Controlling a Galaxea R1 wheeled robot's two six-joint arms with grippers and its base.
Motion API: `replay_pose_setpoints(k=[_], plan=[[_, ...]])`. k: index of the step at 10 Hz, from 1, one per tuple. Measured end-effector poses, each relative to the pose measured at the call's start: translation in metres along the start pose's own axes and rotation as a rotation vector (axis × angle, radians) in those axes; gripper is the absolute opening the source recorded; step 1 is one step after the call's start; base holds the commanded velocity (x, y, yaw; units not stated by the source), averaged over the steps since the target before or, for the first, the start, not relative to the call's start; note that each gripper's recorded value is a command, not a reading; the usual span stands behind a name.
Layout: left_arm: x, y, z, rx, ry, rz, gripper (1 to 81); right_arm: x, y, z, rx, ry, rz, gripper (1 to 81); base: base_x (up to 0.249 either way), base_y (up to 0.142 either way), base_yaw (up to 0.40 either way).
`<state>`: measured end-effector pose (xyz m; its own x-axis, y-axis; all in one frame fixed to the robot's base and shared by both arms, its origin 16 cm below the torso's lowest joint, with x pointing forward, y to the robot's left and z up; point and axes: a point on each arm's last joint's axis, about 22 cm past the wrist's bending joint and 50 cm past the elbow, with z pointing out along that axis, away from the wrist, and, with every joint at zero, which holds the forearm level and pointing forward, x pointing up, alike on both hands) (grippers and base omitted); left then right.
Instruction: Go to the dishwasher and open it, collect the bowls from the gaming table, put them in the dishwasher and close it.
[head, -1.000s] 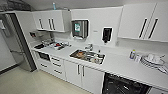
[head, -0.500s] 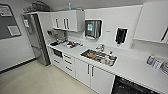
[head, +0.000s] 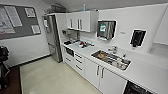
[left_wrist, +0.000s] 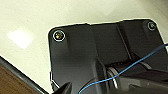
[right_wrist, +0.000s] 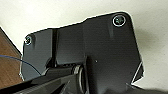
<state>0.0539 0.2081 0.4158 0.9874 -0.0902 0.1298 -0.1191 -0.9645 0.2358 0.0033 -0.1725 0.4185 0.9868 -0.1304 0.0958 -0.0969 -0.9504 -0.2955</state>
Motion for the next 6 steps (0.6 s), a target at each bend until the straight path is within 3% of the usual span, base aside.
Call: replay_pose_setpoints(k=[2, 6], plan=[[0.0195, -0.0011, -0.0019, 0.003, 0.044, 0.01, 81.1, 0.0151, -0.0021, 0.0004, 0.005, 0.037, -0.011, 81.1, 0.0, 0.0, 0.359], [0.0154, -0.0011, -0.0026, 0.004, 0.042, 0.011, 81.1, 0.0143, -0.0022, 0.0002, 0.006, 0.041, -0.012, 81.1, 0.0, 0.0, 0.359]])
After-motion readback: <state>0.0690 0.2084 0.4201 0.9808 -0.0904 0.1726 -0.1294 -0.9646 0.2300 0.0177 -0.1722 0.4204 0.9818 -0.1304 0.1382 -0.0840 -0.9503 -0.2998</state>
